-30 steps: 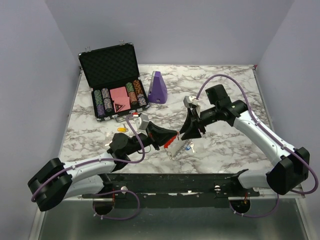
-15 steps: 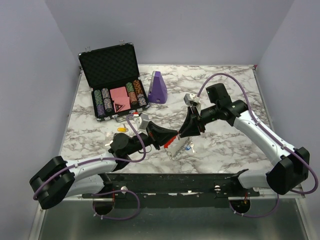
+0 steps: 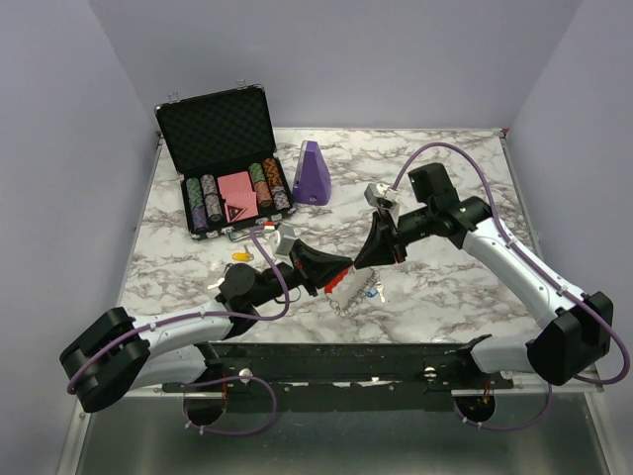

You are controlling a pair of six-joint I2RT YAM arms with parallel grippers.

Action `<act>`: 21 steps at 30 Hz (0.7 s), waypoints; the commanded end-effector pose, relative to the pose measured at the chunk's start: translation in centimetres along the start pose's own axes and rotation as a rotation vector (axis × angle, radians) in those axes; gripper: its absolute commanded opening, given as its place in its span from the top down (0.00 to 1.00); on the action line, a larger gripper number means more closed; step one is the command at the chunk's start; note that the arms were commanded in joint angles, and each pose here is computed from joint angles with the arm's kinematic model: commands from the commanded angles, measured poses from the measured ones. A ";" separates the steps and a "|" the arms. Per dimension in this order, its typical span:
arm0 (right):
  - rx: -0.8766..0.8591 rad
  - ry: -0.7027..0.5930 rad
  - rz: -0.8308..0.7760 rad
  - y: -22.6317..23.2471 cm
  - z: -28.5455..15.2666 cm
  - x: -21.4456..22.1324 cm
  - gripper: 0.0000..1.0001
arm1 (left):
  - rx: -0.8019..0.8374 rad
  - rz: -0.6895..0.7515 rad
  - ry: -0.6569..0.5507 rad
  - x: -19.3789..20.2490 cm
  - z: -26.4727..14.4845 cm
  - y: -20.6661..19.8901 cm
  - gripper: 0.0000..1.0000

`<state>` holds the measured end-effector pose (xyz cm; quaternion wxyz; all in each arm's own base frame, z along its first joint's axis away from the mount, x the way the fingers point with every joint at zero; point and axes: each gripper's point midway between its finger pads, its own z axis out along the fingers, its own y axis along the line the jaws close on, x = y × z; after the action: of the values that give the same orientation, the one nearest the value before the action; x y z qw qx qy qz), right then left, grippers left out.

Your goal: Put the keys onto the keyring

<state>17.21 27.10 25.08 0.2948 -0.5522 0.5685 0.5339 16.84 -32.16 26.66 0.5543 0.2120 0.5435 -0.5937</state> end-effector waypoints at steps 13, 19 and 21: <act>0.077 0.073 -0.024 -0.6 -0.9 0.3 0.99 | -0.075 0.053 0.065 0.5 -1.3 1.0 0.47; 0.122 0.173 -0.040 -1.4 -1.5 1.8 0.99 | -0.116 0.196 0.291 1.6 -3.2 1.5 0.26; 0.118 0.196 -0.036 -1.6 -1.6 2.1 0.99 | -0.097 0.223 0.352 2.1 -3.6 1.3 0.25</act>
<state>18.17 25.97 23.94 0.2939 -0.5743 0.6011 0.4717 16.70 -30.16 26.53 0.5649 0.2641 0.5858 -0.5177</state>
